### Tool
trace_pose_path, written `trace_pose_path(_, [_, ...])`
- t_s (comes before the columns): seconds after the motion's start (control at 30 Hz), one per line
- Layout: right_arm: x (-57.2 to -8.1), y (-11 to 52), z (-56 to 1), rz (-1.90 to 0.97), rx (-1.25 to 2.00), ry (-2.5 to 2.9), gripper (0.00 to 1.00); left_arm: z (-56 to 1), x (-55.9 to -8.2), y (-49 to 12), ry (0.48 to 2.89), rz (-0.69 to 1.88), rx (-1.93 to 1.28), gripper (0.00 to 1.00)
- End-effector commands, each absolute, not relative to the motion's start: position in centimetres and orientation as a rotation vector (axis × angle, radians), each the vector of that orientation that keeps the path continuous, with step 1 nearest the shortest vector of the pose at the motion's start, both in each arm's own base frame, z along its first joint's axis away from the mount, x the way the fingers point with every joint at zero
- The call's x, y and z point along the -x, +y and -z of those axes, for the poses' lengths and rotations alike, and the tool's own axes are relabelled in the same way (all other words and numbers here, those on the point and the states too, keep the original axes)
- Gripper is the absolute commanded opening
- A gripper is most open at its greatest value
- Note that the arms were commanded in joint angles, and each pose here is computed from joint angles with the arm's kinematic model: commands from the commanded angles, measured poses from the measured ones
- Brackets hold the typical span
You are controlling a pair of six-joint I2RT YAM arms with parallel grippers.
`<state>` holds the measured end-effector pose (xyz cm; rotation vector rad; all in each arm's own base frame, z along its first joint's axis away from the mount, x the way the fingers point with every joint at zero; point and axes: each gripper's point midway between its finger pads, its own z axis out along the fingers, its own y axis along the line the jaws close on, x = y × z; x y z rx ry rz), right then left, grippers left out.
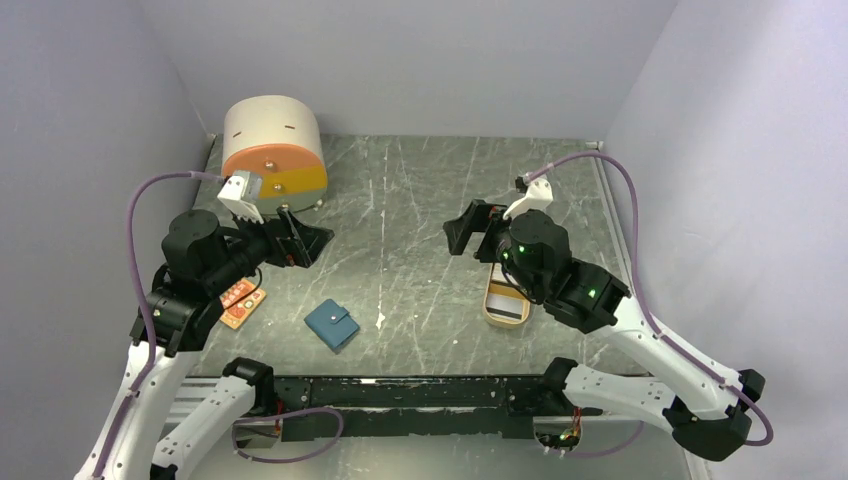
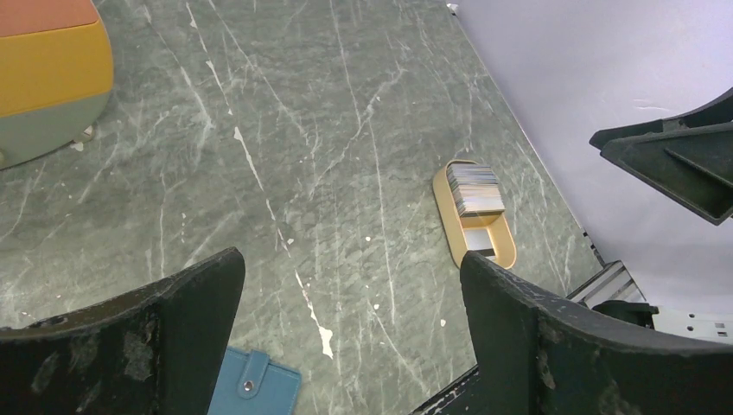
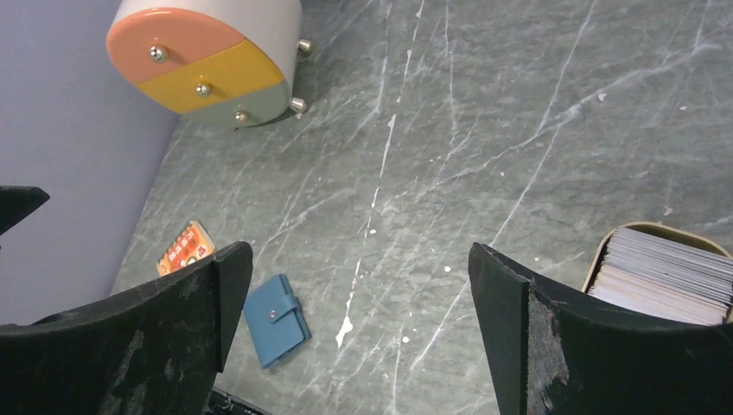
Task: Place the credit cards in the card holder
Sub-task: Move the card holder to the center of the board.
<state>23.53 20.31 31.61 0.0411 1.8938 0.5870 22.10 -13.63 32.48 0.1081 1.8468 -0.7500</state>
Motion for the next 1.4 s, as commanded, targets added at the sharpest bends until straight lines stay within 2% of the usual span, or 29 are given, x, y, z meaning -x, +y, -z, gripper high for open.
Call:
trace_pose_path(0.0, [-23.7, 19.5, -31.9, -0.566, -0.062, 1.873, 1.0, -33.1, -22.3, -13.4, 1.814, 0.751, -0.096, 0.99])
trace_pose_path(0.37, [-23.4, 19.8, -31.4, -0.59, -0.058, 1.886, 1.0, -32.1, -22.5, -14.0, 1.85, 0.798, -0.064, 0.99])
trace_pose_path(0.53, [-23.1, 20.4, -30.1, -0.606, -0.048, 1.928, 1.0, -27.8, -23.5, -13.6, 1.995, 0.78, 0.087, 1.0])
trace_pose_path(0.7, [-23.0, 20.6, -29.0, -0.608, -0.045, 1.948, 1.0, -21.1, -24.4, -11.7, 2.213, 0.64, 0.421, 0.9])
trace_pose_path(0.83, [-22.9, 20.6, -29.0, -0.61, -0.047, 1.949, 1.0, -17.6, -24.4, -10.9, 2.298, 0.568, 0.558, 0.8])
trace_pose_path(0.93, [-22.9, 20.5, -28.9, -0.615, -0.049, 1.945, 1.0, -15.4, -24.2, -10.9, 2.318, 0.566, 0.63, 0.64])
trace_pose_path(1.07, [-22.8, 20.5, -29.0, -0.624, -0.046, 1.94, 1.0, -11.7, -23.0, -11.1, 2.361, 0.593, 0.772, 0.48])
trace_pose_path(1.37, [-22.7, 20.1, -29.5, -0.626, -0.055, 1.922, 1.0, -5.3, -20.3, -10.8, 2.463, 0.535, 0.948, 0.42])
